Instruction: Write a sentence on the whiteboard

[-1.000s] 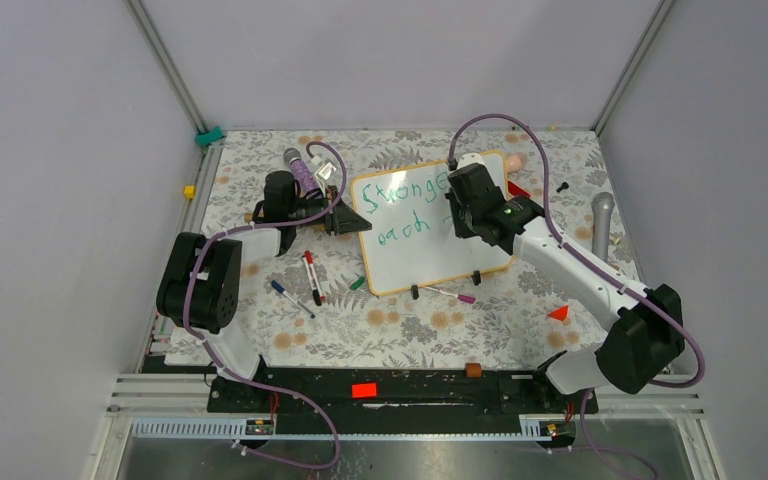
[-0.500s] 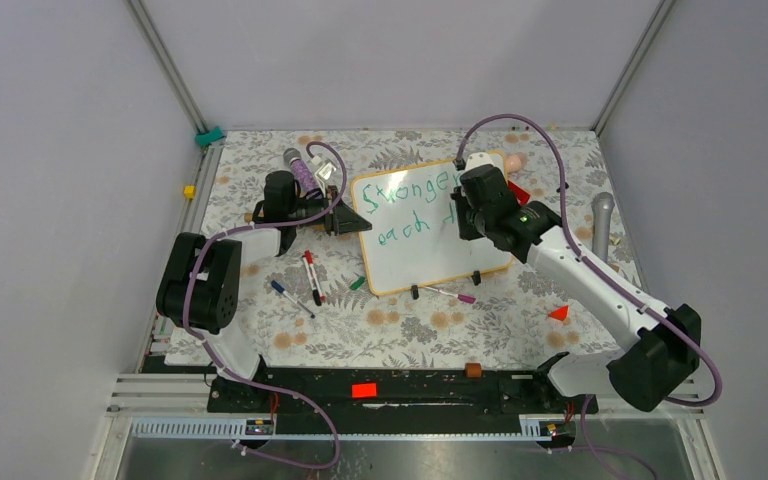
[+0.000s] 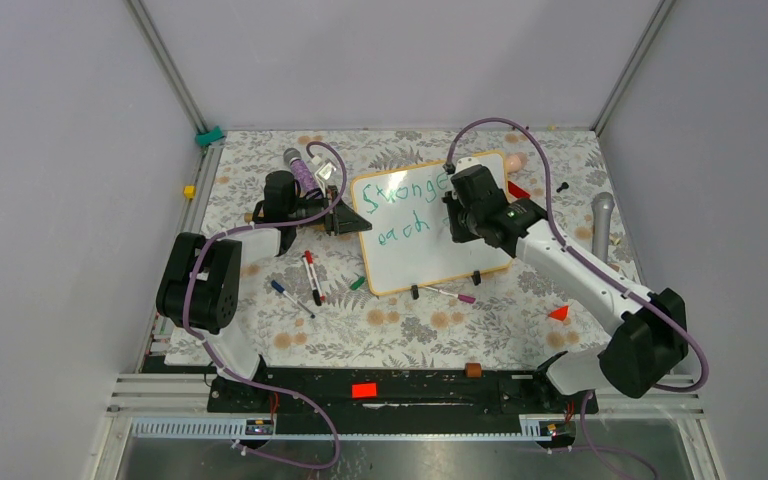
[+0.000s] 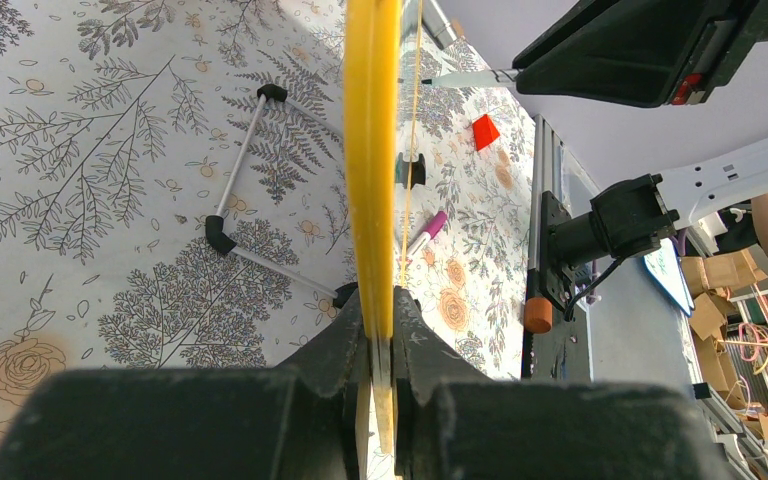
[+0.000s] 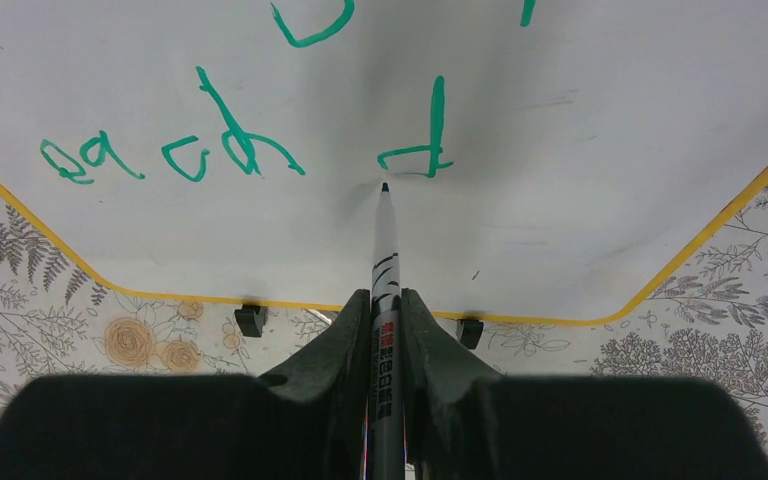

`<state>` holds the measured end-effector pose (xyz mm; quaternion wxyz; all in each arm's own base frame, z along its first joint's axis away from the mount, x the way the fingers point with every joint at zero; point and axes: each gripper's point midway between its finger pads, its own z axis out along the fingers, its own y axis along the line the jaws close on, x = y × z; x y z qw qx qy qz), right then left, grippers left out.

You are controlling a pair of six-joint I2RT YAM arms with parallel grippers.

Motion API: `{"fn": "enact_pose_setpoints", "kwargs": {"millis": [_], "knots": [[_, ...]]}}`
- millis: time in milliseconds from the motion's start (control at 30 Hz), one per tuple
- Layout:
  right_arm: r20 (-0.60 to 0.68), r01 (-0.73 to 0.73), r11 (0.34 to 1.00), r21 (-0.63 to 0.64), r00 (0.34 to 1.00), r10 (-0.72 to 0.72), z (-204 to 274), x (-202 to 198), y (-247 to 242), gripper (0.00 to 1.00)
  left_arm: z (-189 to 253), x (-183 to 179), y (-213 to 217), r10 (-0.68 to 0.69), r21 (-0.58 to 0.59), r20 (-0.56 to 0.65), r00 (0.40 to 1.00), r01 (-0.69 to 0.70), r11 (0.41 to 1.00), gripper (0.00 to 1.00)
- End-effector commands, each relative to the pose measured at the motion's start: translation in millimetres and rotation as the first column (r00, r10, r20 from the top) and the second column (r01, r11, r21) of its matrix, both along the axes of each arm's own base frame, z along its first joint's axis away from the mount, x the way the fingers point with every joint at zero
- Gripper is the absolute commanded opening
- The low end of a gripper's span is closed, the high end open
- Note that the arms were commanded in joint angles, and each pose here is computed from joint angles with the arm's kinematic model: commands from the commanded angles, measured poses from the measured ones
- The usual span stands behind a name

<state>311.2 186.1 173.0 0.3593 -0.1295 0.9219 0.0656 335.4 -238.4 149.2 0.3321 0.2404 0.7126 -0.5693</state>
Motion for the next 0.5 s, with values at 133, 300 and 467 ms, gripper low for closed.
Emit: {"fn": "enact_pose_setpoints", "kwargs": {"millis": [133, 300, 467], "knots": [[0.044, 0.023, 1.000, -0.004, 0.999, -0.023, 9, 15, 2, 0.00, -16, -10, -6, -0.030, 0.043, 0.012, 0.999, 0.030, 0.999, 0.00], [0.048, 0.058, 0.997, -0.041, 0.997, -0.056, 3, 19, -6, 0.00, -15, -10, -6, -0.028, 0.044, 0.015, 0.999, 0.028, 0.999, 0.00], [0.067, 0.086, 0.994, -0.061, 0.994, -0.082, 5, 21, -12, 0.00, -15, -10, -6, -0.029, 0.044, 0.015, 0.999, 0.028, 0.999, 0.00]]}}
